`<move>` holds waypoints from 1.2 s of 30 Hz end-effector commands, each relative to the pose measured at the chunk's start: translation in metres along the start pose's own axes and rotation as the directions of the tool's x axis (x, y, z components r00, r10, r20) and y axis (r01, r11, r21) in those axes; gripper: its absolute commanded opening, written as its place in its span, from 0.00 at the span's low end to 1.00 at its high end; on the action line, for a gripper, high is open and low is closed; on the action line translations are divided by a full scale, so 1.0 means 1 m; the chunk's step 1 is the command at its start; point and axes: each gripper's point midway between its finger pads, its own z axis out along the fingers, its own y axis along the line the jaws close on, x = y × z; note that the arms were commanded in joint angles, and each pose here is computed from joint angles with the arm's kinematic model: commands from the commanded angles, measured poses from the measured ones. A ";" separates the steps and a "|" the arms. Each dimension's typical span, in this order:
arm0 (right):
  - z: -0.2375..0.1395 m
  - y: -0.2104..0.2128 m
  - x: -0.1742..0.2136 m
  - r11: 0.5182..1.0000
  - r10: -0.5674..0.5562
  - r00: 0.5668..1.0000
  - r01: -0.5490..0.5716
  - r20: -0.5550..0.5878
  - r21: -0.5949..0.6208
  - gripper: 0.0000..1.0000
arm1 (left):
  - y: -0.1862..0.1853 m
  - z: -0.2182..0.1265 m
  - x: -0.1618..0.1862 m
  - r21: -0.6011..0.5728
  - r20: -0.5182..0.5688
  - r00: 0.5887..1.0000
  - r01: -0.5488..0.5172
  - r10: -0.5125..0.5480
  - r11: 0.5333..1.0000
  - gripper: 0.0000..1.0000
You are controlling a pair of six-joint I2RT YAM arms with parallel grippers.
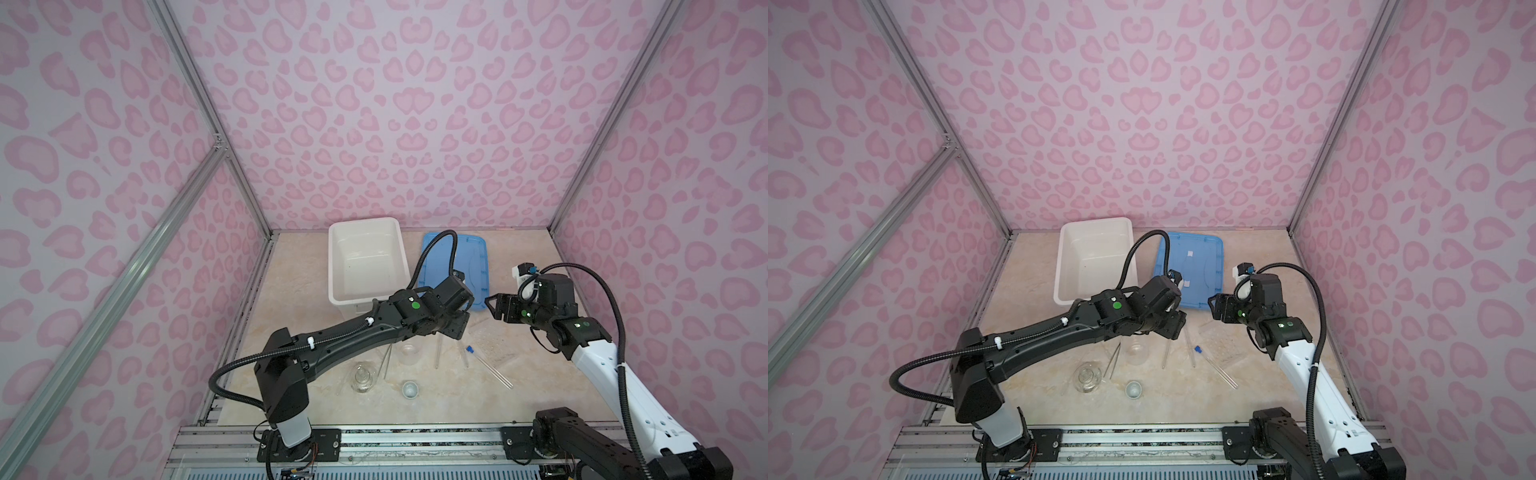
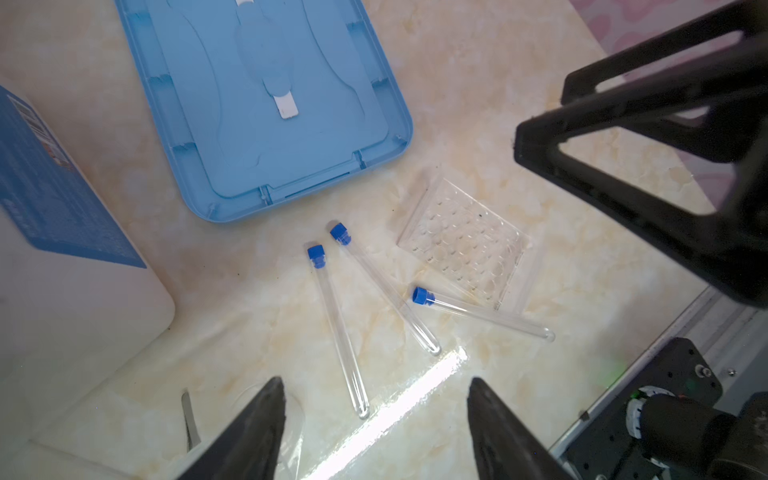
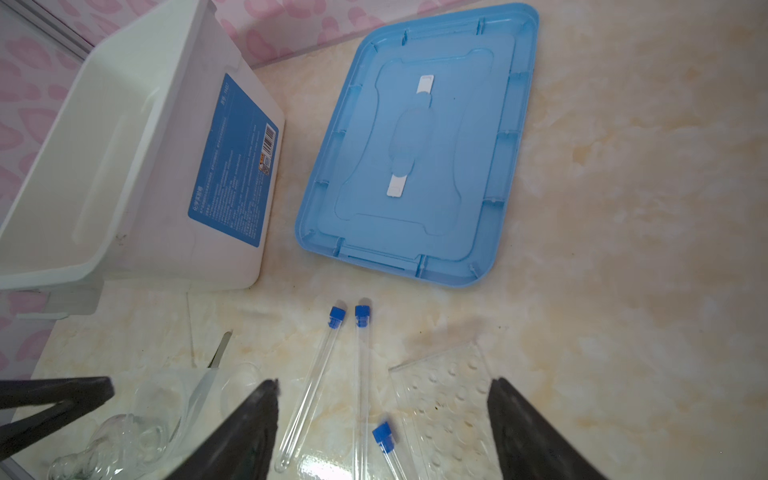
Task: Organize the chemistry lab equipment
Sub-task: 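Reach the left gripper toward the blue-capped test tubes while the right gripper moves forward, then lower the left gripper and close it on a blue-capped test tube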
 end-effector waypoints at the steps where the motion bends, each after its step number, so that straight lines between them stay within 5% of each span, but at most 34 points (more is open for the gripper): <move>1: 0.004 -0.002 0.007 1.000 0.013 1.000 -0.013 -0.011 0.001 0.80 | -0.006 0.024 0.016 0.009 -0.100 0.994 -0.036 0.037 0.999 0.60; 17: 0.009 -0.016 0.016 0.999 0.025 1.000 -0.024 -0.013 0.032 0.79 | 0.031 0.114 0.078 -0.082 -0.325 0.945 0.002 -0.028 0.997 0.50; 36: 0.009 -0.022 0.016 0.998 0.034 0.999 -0.034 -0.004 0.053 0.79 | 0.041 0.129 0.090 -0.100 -0.342 0.938 0.029 -0.061 0.995 0.38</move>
